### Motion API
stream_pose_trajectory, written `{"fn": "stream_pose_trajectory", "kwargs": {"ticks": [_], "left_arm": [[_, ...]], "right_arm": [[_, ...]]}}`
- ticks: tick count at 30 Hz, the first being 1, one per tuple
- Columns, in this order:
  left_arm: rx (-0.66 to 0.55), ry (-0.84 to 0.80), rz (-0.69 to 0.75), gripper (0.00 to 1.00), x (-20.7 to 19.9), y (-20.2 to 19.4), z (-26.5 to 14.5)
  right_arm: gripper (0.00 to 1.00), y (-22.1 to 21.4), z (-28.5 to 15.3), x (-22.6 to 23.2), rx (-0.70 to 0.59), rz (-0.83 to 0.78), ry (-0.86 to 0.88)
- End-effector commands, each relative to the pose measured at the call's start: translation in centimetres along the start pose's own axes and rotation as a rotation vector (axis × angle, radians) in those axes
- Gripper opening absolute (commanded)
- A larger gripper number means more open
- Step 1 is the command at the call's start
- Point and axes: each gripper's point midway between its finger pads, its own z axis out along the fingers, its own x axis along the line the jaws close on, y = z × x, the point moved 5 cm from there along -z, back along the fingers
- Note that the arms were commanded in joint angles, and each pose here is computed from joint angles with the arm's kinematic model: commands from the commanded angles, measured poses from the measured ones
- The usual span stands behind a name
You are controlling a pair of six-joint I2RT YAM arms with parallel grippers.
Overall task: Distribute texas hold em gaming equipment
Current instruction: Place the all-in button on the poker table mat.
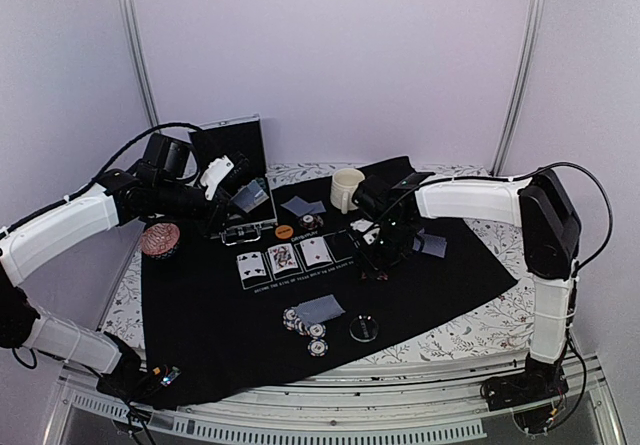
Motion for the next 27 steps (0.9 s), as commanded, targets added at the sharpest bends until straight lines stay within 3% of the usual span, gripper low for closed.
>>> {"fn": "stream_pose_trajectory", "kwargs": {"ticks": [1, 14, 21, 27], "left_arm": [[-0.037, 0.006, 0.019, 0.25, 0.1, 0.6, -0.5], [-0.035, -0.003, 0.016, 0.25, 0.1, 0.5, -0.4], [-0.039, -0.004, 0.017, 0.26, 0.0, 0.6, -0.5], [-0.038, -0.011, 0.015, 0.26, -0.1, 0.5, -0.4]], "right_arm": [[0.53, -0.6, 1.8, 2.1, 0.076, 0.117, -0.005], [0.52, -1.9, 4.2, 3.6, 0.149, 0.131, -0.074], [0.52, -1.5, 4.1, 3.8, 0.133, 0.124, -0.083], [0.52, 0.6, 1.5, 2.0, 0.057, 0.114, -0.110]]}}
